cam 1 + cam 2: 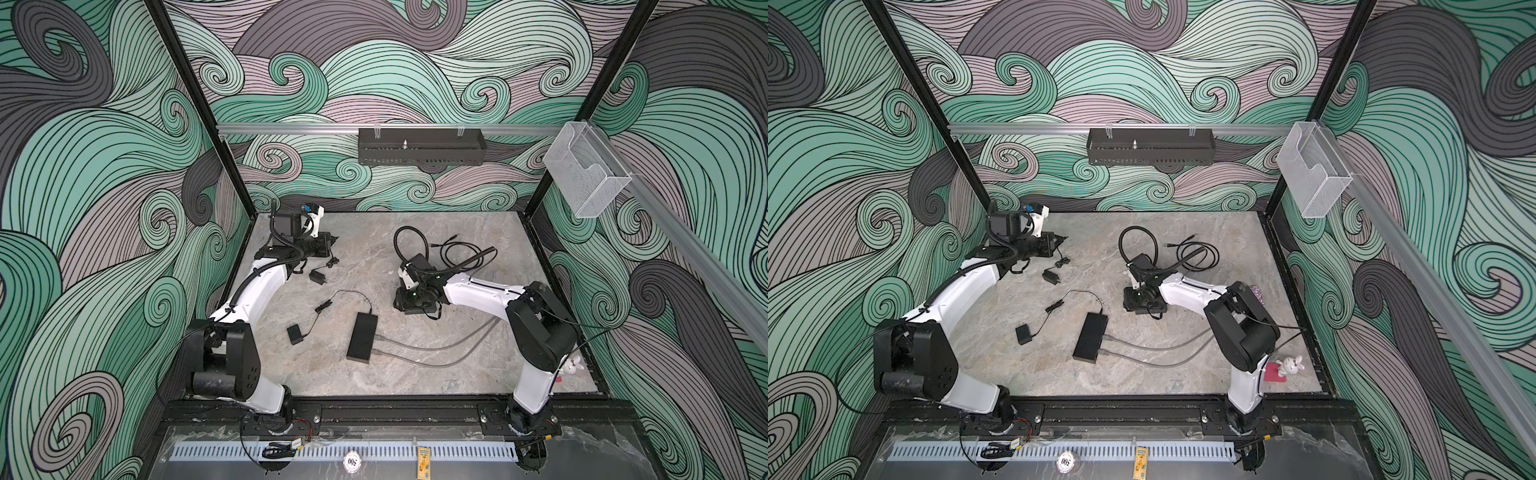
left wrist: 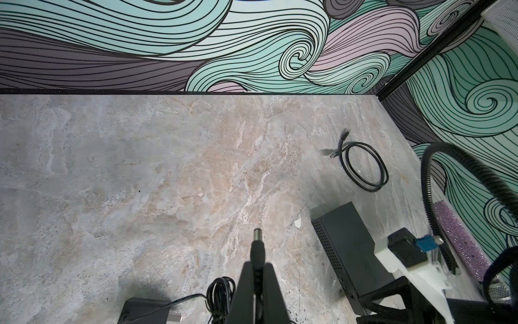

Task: Insert the plug into the switch port

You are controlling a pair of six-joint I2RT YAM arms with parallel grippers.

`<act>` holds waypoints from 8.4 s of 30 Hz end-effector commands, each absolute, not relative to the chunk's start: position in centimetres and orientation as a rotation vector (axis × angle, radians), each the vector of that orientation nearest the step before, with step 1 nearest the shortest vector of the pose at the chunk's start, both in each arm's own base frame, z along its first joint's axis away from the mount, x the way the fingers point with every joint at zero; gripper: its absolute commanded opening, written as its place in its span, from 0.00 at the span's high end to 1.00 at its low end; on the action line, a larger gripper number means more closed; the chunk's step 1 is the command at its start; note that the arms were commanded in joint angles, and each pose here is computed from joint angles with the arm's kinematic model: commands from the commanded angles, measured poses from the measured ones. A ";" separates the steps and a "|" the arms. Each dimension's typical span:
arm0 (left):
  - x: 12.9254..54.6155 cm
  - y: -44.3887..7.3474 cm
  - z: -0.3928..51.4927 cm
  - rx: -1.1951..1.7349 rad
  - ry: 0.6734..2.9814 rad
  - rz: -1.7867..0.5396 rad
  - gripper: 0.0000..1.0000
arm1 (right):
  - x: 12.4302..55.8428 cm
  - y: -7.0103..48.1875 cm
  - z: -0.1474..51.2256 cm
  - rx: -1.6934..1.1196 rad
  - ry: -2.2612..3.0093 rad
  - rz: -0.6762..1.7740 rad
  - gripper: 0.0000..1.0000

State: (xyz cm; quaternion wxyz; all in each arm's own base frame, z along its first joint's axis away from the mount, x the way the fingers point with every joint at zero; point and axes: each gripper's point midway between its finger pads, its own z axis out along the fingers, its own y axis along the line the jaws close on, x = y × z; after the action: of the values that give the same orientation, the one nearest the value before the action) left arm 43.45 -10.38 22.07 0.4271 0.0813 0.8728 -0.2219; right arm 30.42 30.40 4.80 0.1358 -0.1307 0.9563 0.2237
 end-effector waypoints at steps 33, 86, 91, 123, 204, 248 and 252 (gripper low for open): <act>43.1 -12.2 22.0 0.316 2.201 -0.534 1.00 | 30.7 30.8 3.1 -0.317 2.794 0.625 0.43; 29.5 -32.2 9.2 1.203 1.698 -0.883 1.00 | 33.8 16.7 10.7 -0.024 2.460 0.972 0.37; 28.3 -31.9 8.7 1.376 1.538 -0.936 1.00 | 34.2 16.3 10.8 -0.067 2.488 0.952 0.38; 22.0 -29.4 13.6 1.670 1.180 -0.875 1.00 | 21.5 25.8 16.4 -0.989 2.152 0.983 0.62; 21.5 -24.1 28.0 1.692 1.670 -0.479 0.08 | 18.3 26.2 16.0 -1.450 1.776 0.702 1.00; 17.4 -27.9 19.7 2.268 1.518 -0.124 0.70 | 14.8 30.8 19.0 -1.544 1.859 1.418 1.00; 17.6 -27.9 19.2 2.279 1.517 -0.093 0.76 | 14.8 30.8 19.1 -1.543 1.862 1.413 1.00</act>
State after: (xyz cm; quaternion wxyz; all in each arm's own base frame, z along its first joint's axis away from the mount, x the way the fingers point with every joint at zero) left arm 17.52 -27.91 19.01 0.1925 0.8093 0.5529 -0.0475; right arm 15.24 30.60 17.79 0.1710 -0.5411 0.6685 0.4807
